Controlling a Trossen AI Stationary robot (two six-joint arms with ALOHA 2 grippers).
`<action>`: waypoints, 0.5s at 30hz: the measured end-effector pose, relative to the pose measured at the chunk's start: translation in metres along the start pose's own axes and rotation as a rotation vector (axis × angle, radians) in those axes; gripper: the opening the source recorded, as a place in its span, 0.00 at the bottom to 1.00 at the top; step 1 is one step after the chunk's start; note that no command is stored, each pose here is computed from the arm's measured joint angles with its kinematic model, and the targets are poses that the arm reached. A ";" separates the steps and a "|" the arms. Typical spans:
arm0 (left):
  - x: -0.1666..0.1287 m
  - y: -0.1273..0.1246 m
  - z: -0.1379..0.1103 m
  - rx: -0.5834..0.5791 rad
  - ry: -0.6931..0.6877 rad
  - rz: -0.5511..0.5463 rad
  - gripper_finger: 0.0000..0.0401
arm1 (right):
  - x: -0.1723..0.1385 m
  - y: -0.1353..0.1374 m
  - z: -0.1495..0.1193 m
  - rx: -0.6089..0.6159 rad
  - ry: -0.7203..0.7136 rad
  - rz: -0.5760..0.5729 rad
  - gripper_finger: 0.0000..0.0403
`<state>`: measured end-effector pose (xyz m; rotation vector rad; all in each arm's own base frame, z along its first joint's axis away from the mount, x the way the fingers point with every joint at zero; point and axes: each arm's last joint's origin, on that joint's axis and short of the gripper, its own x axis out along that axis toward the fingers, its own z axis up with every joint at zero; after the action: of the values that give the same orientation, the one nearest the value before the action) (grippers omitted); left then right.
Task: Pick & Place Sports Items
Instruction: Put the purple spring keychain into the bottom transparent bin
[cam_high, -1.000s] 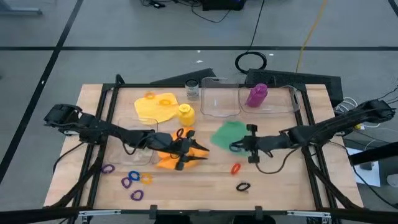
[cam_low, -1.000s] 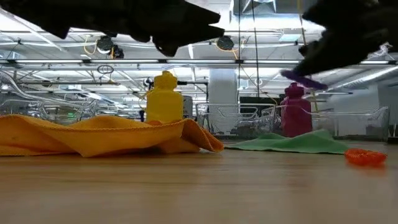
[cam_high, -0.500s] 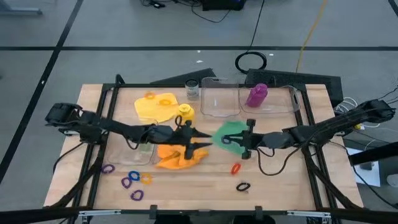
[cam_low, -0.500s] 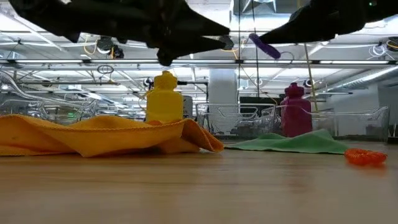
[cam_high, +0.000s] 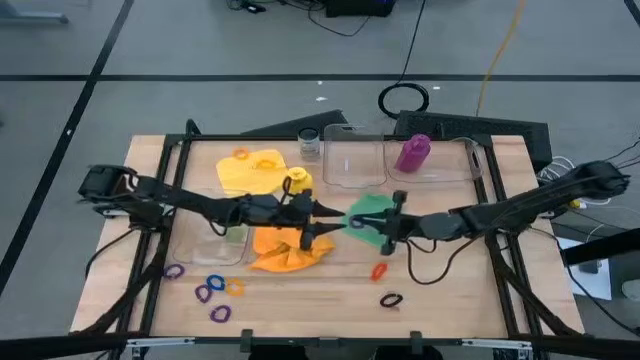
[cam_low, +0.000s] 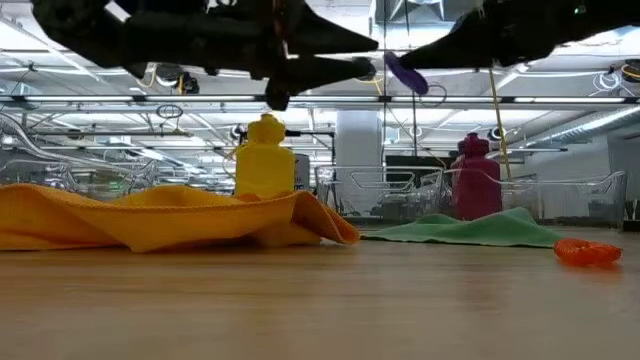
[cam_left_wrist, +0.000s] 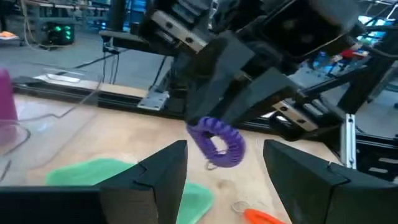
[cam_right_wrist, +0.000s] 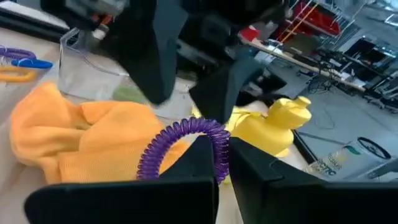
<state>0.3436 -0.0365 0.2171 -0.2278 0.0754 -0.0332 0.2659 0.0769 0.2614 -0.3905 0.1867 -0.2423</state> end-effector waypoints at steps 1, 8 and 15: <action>0.001 0.000 -0.002 0.000 0.000 0.000 0.45 | 0.001 0.001 0.000 -0.003 -0.006 -0.002 0.00; 0.007 0.001 -0.009 0.002 -0.030 -0.044 0.45 | 0.003 0.001 0.000 0.002 -0.017 -0.012 0.00; 0.008 0.000 -0.008 0.017 -0.047 -0.064 0.45 | 0.004 -0.001 0.000 0.012 -0.008 -0.036 0.00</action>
<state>0.3507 -0.0388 0.2084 -0.2141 0.0208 -0.0920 0.2693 0.0752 0.2609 -0.3835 0.1702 -0.2771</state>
